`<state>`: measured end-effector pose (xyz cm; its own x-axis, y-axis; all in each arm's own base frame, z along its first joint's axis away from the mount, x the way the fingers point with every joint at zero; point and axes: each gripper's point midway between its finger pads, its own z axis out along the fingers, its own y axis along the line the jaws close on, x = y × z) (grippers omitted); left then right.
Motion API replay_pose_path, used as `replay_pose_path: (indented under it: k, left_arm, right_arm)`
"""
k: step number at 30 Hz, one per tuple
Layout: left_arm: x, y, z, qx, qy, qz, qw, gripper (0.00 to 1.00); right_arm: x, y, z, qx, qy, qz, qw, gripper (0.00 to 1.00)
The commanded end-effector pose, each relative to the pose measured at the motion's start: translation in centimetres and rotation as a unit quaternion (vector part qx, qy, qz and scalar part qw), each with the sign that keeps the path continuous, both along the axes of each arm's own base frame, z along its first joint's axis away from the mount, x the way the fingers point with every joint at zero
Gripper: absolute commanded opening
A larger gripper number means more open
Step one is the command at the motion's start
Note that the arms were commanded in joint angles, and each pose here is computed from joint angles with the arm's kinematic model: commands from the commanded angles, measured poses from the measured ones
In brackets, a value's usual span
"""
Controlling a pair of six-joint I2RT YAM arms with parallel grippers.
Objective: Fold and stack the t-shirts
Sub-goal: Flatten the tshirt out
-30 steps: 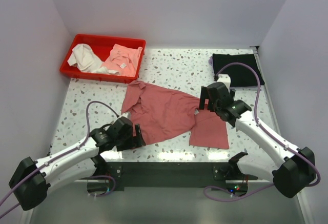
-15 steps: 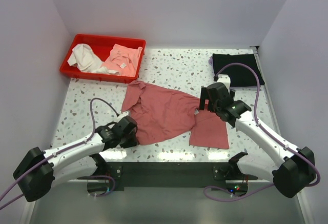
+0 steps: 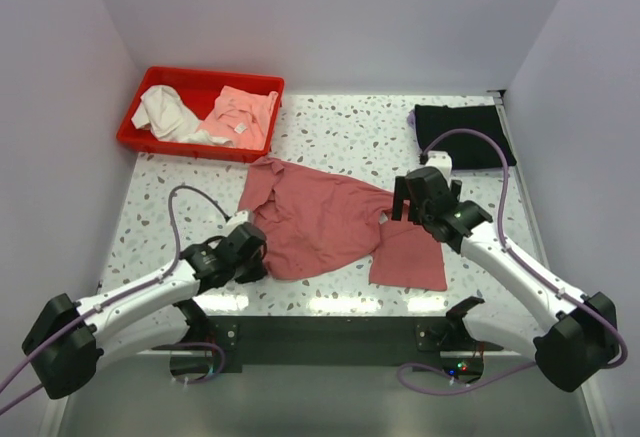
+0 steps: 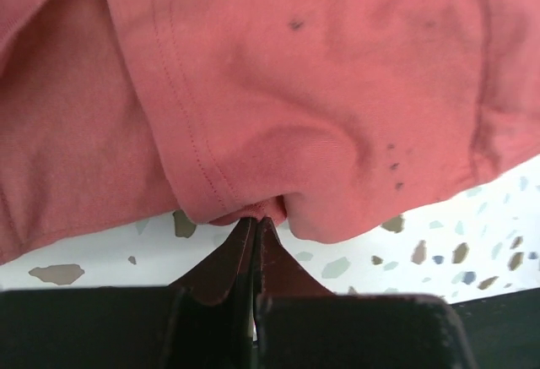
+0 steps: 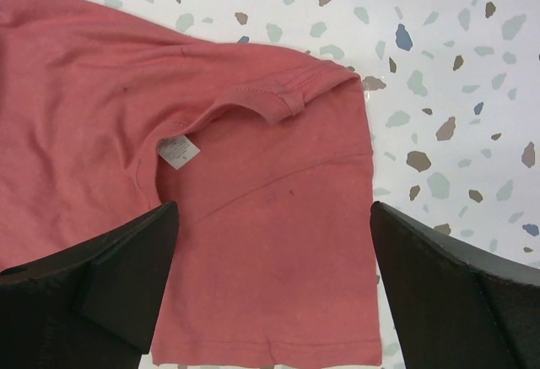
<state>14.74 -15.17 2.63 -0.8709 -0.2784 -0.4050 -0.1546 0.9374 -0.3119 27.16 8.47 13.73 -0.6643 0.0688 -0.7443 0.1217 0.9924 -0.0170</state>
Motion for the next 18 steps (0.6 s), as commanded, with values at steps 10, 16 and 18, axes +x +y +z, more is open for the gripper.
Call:
replay_pose_path:
  k: [10, 16, 18]
  left_arm:
    - [10.3, -0.7, 20.5, -0.037, -0.305, 0.069, 0.949, 0.0]
    - [12.1, 1.1, 27.2, -0.029, -0.385, 0.118, 0.915, 0.0]
    - [12.2, 1.6, 28.2, -0.025, -0.398, 0.126, 0.908, 0.0]
  right_arm:
    - [-0.3, -2.7, -2.1, 0.013, 0.024, -0.109, 0.994, 0.99]
    - [3.0, -2.2, -3.5, 0.163, 0.052, -0.135, 0.976, 0.99]
    - [3.8, -2.0, -3.8, 0.17, 0.054, -0.131, 0.975, 0.99]
